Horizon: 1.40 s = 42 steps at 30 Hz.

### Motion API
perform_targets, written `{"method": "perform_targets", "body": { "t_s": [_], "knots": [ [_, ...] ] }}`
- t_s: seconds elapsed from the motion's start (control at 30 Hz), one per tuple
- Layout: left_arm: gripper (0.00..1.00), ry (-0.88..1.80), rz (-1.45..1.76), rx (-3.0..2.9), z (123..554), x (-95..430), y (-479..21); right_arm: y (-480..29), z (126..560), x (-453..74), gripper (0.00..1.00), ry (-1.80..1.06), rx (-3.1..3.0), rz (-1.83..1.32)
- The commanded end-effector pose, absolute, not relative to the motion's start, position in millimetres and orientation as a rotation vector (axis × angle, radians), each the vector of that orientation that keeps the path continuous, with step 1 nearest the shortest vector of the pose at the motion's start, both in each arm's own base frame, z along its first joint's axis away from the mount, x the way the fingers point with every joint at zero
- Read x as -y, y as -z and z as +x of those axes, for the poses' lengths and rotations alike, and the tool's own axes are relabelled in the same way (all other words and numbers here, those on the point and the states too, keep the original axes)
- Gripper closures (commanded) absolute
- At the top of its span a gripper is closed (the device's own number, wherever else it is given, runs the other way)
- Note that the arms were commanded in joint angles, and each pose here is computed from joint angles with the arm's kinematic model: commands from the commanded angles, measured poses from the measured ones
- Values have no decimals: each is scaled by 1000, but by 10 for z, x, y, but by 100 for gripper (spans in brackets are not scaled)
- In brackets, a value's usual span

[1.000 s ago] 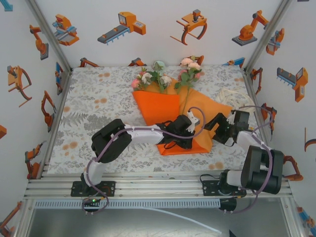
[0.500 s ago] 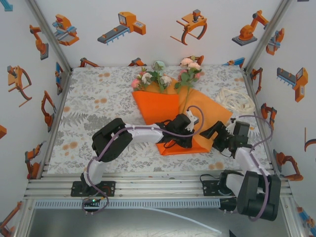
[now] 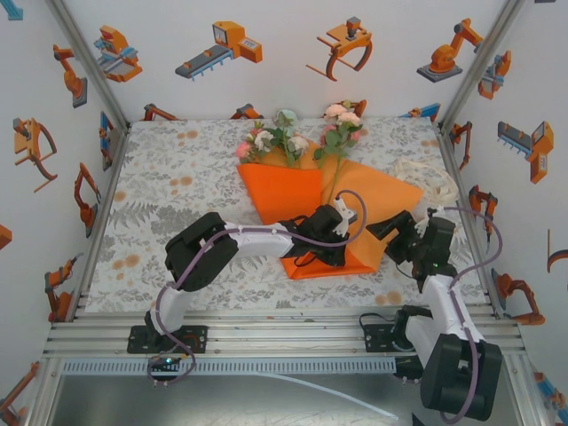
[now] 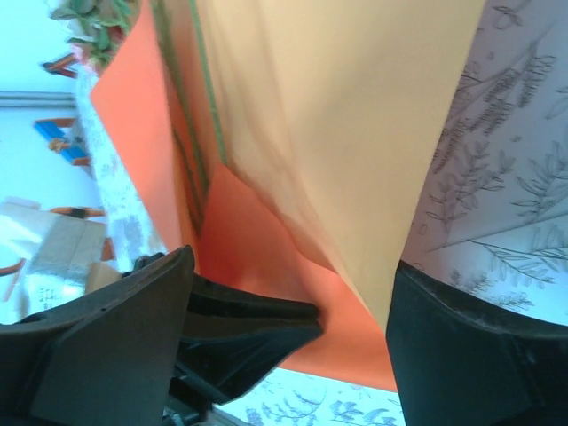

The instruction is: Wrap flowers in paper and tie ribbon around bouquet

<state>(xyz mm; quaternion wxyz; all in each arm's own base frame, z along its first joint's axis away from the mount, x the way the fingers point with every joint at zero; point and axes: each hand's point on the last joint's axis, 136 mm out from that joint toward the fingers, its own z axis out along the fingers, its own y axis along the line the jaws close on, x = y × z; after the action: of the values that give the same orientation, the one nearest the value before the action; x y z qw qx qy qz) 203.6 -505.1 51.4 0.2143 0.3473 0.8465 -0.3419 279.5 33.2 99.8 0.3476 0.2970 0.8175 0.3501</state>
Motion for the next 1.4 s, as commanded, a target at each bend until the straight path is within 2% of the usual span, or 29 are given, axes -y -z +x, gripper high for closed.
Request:
{"method": "perform_targets", "body": {
  "t_s": [0.0,0.13,0.17,0.23,0.3,0.37,0.53,0.7,0.8,0.93,1.1,1.27,1.37],
  "knots": [
    [80,961,956,-2354,2024,5027,-549,-658,2608,-188,34,-715,-2264,783],
    [80,954,963,-2360,2014,5037,-523,-572,2526,-86,58,-607,-2335,814],
    [80,940,965,-2367,2016,5031,-499,-635,2563,-120,69,-644,-2317,807],
    [80,907,974,-2374,2020,5011,-472,-789,2651,-217,85,-756,-2262,803],
    [80,891,982,-2369,2018,5005,-464,-925,2710,-293,95,-853,-2219,830],
    [80,877,989,-2368,2014,5006,-451,-1020,2740,-330,100,-907,-2194,875],
    [80,859,1009,-2365,1994,5035,-421,-1253,2854,-401,100,-1012,-2092,1038],
    [79,876,997,-2329,2008,5052,-560,-1318,2951,-572,100,-996,-2149,961],
    [74,883,972,-2298,2050,5014,-796,-1219,2937,-523,100,-925,-2200,959],
    [72,923,916,-2206,2088,4946,-1279,-1116,2919,-506,100,-888,-2237,953],
    [70,884,840,-2150,2151,4686,-1621,-1130,2935,-552,100,-918,-2244,925],
    [69,611,652,-2264,2459,4042,-1440,-1214,2974,-661,100,-923,-2283,833],
    [70,550,595,-2321,2549,3838,-1230,-1297,3026,-758,100,-937,-2299,770]
  ]
}}
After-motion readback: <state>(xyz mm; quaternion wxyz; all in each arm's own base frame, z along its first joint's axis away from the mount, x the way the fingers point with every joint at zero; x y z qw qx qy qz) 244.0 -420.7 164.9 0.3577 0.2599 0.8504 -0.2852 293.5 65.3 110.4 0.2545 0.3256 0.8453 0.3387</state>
